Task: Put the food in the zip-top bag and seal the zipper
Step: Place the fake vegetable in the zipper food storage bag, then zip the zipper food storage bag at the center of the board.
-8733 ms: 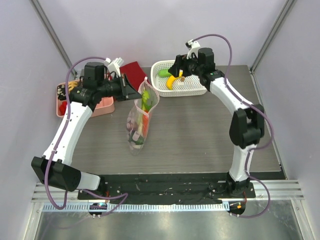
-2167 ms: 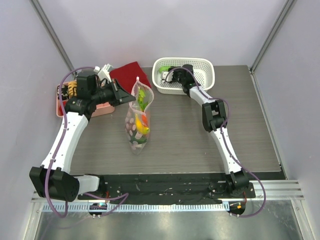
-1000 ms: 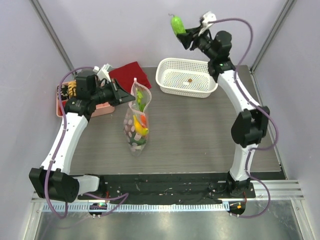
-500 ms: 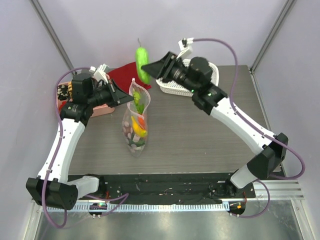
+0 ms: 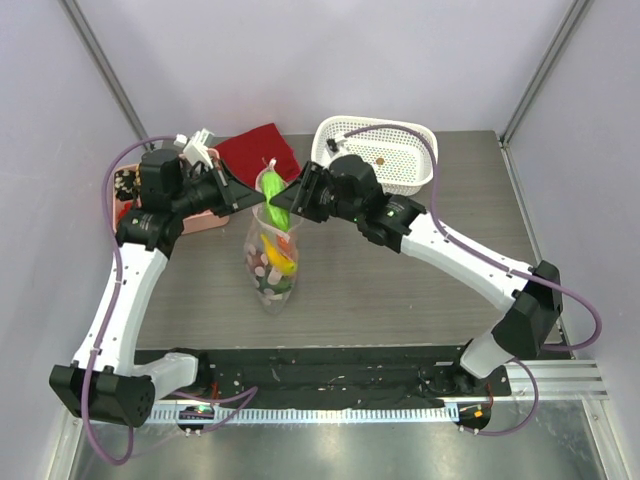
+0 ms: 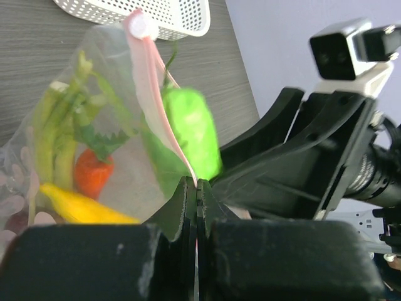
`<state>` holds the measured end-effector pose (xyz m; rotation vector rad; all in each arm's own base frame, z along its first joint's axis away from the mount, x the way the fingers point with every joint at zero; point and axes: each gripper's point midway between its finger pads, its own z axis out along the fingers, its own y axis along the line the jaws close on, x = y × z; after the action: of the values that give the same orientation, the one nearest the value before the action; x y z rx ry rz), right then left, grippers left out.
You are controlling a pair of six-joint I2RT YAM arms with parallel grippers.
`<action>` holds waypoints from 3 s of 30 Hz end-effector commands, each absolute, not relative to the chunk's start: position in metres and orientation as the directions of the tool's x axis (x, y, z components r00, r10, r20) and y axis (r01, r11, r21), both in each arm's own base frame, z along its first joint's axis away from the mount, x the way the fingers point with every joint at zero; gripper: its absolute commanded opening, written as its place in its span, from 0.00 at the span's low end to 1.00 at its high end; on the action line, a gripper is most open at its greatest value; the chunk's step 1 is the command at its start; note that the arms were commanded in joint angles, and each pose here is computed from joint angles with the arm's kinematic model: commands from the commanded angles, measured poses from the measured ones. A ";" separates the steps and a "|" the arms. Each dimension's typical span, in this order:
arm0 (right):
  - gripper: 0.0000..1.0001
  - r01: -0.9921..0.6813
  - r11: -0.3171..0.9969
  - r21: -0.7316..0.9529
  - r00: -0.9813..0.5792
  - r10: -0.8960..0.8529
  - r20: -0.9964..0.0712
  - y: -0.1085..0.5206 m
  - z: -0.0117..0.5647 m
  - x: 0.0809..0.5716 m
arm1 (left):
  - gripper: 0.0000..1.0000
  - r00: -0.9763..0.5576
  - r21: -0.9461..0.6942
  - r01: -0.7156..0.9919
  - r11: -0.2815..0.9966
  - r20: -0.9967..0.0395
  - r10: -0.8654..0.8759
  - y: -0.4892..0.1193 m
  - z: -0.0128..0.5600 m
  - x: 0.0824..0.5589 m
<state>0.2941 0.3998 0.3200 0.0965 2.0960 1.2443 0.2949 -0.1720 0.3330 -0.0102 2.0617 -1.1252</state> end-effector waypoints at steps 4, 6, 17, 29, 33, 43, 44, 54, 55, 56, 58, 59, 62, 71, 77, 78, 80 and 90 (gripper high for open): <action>0.54 -0.330 0.500 0.800 -0.755 0.369 -0.542 0.397 0.350 0.266 | 0.00 -0.638 -0.692 0.411 0.594 -0.684 -0.355 -0.172 0.359 0.287; 0.59 -0.362 0.497 0.789 -0.741 0.360 -0.567 0.396 0.358 0.264 | 0.00 -0.629 -0.684 0.421 0.596 -0.693 -0.351 -0.172 0.361 0.285; 0.75 -0.668 0.597 0.445 -0.404 0.212 -0.890 0.354 0.400 0.263 | 0.00 -0.634 -0.669 0.456 0.587 -0.707 -0.313 -0.174 0.362 0.277; 0.75 -0.662 0.695 0.280 -0.313 0.083 -0.946 0.345 0.364 0.294 | 0.00 -0.638 -0.672 0.482 0.562 -0.709 -0.301 -0.177 0.366 0.269; 0.63 -0.673 0.684 0.282 -0.337 0.055 -0.940 0.355 0.350 0.299 | 0.00 -0.637 -0.671 0.485 0.560 -0.710 -0.300 -0.177 0.367 0.266; 0.02 -0.732 0.623 0.274 -0.332 0.024 -0.943 0.363 0.349 0.298 | 0.00 -0.648 -0.667 0.514 0.540 -0.714 -0.266 -0.180 0.363 0.253; 0.01 -0.745 0.617 0.255 -0.313 0.015 -0.950 0.363 0.352 0.298 | 0.00 -0.650 -0.667 0.520 0.534 -0.715 -0.259 -0.182 0.362 0.250; 0.01 -0.935 0.342 0.094 -0.118 -0.049 -0.992 0.345 0.391 0.284 | 0.02 -0.561 -0.531 0.727 0.436 -0.825 -0.069 -0.213 0.362 0.198; 0.01 -0.969 0.228 0.090 -0.105 -0.054 -0.993 0.349 0.393 0.266 | 0.06 -0.554 -0.522 0.735 0.433 -0.830 -0.062 -0.214 0.361 0.195; 0.01 -0.981 0.182 0.064 -0.077 -0.068 -0.995 0.347 0.393 0.261 | 0.09 -0.555 -0.521 0.743 0.420 -0.831 -0.048 -0.216 0.357 0.192; 0.01 -0.994 0.096 -0.045 0.036 -0.096 -0.995 0.345 0.393 0.253 | 0.31 -0.545 -0.510 0.755 0.412 -0.838 -0.038 -0.216 0.355 0.190; 0.01 -0.998 0.009 -0.070 0.068 -0.120 -0.990 0.344 0.386 0.239 | 0.36 -0.527 -0.491 0.788 0.371 -0.850 -0.008 -0.218 0.353 0.183; 0.01 -0.969 -0.102 -0.224 0.236 -0.129 -0.963 0.341 0.378 0.231 | 0.50 -0.462 -0.430 0.817 0.385 -0.887 -0.011 -0.211 0.360 0.177; 0.01 -0.926 -0.176 -0.333 0.353 -0.098 -0.930 0.344 0.370 0.249 | 0.72 -0.213 -0.132 0.785 0.605 -0.975 0.064 -0.154 0.340 0.199; 0.01 -0.922 -0.198 -0.333 0.354 -0.078 -0.932 0.342 0.368 0.256 | 0.81 -0.134 -0.030 0.870 0.491 -0.975 0.179 -0.156 0.318 0.189; 0.01 -0.923 -0.197 -0.332 0.352 -0.080 -0.932 0.341 0.367 0.258 | 0.82 -0.109 -0.012 0.885 0.466 -0.977 0.182 -0.158 0.317 0.186; 0.01 -0.924 -0.205 -0.324 0.346 -0.079 -0.935 0.342 0.364 0.257 | 0.82 -0.077 0.008 0.905 0.426 -0.980 0.183 -0.162 0.310 0.184; 0.01 -0.919 -0.227 -0.323 0.345 -0.066 -0.936 0.342 0.362 0.254 | 0.72 0.001 0.044 0.915 0.401 -0.994 0.106 -0.174 0.314 0.216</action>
<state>0.2582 0.3407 0.3433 -1.5766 1.0070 1.0477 0.2039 -0.1674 0.2863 0.9340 1.5971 -0.8566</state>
